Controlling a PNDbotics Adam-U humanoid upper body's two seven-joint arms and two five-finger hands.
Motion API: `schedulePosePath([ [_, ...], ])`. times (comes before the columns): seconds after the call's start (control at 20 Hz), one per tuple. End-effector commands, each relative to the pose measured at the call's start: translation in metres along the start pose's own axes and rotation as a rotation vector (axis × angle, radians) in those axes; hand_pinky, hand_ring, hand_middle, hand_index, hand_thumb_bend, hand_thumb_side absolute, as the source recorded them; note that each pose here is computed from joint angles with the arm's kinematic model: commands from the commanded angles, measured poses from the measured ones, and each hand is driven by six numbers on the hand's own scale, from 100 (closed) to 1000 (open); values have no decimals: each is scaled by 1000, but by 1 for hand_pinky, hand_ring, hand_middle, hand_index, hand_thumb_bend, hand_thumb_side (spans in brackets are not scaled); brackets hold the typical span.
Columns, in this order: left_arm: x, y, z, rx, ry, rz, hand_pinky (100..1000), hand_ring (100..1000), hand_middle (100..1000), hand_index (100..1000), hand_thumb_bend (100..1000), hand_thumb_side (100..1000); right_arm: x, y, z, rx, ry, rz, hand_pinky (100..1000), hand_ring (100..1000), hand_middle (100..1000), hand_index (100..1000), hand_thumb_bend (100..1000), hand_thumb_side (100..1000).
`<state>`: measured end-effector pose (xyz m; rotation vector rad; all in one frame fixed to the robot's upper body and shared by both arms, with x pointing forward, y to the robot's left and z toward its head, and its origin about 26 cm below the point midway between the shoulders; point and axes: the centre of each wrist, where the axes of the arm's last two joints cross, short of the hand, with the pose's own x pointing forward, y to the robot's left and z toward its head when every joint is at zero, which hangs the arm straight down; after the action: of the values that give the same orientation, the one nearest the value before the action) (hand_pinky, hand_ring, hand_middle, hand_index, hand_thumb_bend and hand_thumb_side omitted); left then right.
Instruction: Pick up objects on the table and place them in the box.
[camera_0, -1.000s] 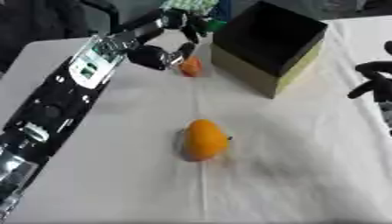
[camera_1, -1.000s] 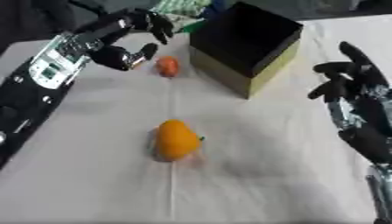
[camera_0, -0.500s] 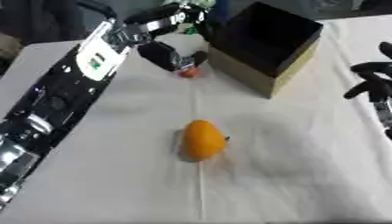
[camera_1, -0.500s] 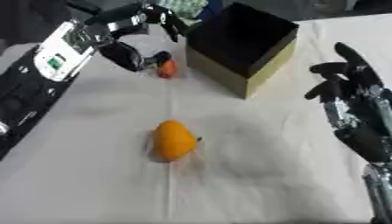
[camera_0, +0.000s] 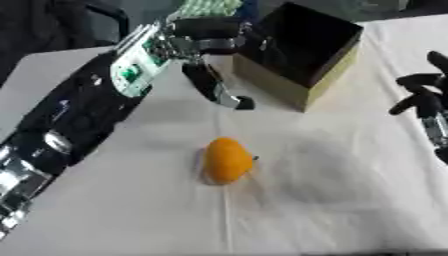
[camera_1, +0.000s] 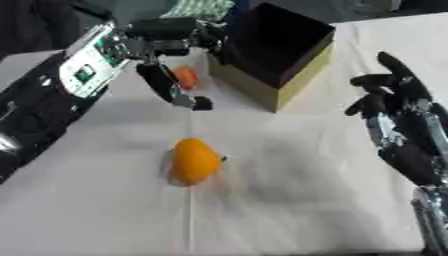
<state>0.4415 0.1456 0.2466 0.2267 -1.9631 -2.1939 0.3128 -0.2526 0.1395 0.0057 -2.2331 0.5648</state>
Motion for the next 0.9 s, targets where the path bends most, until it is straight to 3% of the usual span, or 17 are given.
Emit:
schedulePosePath([
  [0.05, -1, 6, 8, -350, -218, -234, 763, 689, 721, 854, 473, 363, 3, -5, -2, 11, -13, 22, 955, 540, 720, 998, 100, 540],
  [0.5, -5, -18, 25, -467, -192, -204, 759, 686, 715, 851, 575, 387, 1, -6, 1, 15, 2, 31, 956, 539, 720, 999, 100, 540],
  [0.9, -5, -35, 46, -528, -166, -185, 758, 688, 719, 855, 588, 411, 0, -8, 3, 17, 12, 41, 956, 539, 719, 999, 100, 539],
])
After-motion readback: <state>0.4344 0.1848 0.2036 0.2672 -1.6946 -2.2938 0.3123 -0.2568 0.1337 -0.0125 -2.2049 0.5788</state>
